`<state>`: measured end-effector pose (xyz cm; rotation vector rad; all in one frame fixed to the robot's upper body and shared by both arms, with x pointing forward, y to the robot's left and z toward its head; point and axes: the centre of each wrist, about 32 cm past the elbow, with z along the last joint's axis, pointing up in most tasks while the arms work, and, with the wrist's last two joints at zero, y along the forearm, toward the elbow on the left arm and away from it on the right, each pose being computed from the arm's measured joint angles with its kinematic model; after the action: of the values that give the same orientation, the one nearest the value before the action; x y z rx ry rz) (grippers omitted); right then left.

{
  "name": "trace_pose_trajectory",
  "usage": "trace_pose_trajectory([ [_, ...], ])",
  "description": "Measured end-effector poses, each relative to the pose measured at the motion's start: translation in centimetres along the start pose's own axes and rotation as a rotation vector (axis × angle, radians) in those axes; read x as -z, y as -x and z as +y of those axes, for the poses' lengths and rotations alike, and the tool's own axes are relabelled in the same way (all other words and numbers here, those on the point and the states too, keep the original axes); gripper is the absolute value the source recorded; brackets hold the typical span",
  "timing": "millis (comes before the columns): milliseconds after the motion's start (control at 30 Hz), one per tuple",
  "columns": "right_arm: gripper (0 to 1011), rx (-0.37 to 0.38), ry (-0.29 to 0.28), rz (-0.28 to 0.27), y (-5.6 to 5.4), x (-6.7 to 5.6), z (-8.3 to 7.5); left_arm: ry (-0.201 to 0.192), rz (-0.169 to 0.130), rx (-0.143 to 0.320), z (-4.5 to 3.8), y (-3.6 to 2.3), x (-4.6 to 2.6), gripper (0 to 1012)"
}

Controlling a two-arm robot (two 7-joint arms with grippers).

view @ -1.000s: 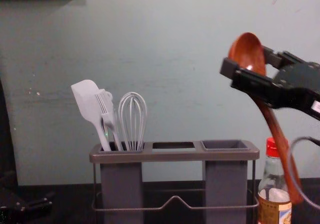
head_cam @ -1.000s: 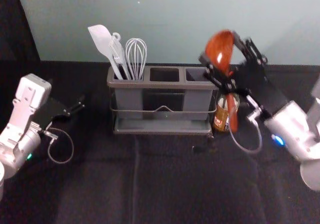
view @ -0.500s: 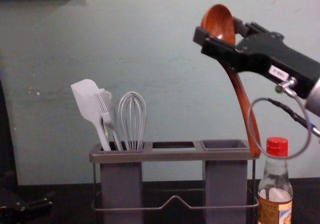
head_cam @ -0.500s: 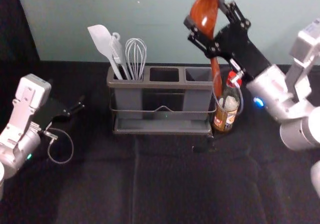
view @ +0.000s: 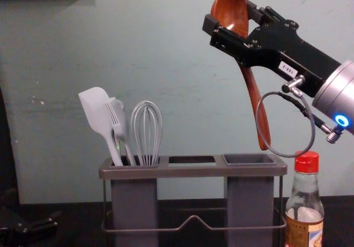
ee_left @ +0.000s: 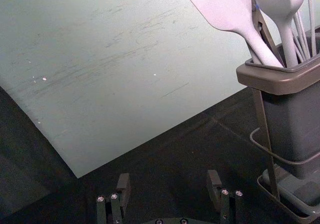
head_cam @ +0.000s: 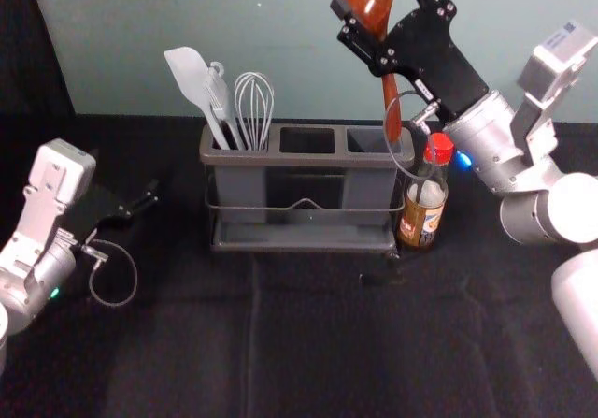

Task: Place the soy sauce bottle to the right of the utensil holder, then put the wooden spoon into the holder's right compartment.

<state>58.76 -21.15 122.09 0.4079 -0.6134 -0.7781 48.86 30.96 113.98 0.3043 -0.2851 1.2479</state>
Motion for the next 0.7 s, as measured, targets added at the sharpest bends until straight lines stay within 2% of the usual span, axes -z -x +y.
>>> trace_pose_trajectory([
  [167, 839, -0.008, -0.016, -0.022, 0.0, 0.9, 0.0, 0.0, 0.0, 0.0, 0.0, 0.0, 0.0, 1005],
  [533, 839, -0.01, -0.006, 0.0, 1.1, 3.1, -1.1, 0.0, 0.0, 0.0, 0.0, 0.0, 0.0, 1005],
  [700, 839, -0.017, 0.009, 0.0, 1.5, 3.7, -1.5, 0.0, 0.0, 0.0, 0.0, 0.0, 0.0, 1005],
])
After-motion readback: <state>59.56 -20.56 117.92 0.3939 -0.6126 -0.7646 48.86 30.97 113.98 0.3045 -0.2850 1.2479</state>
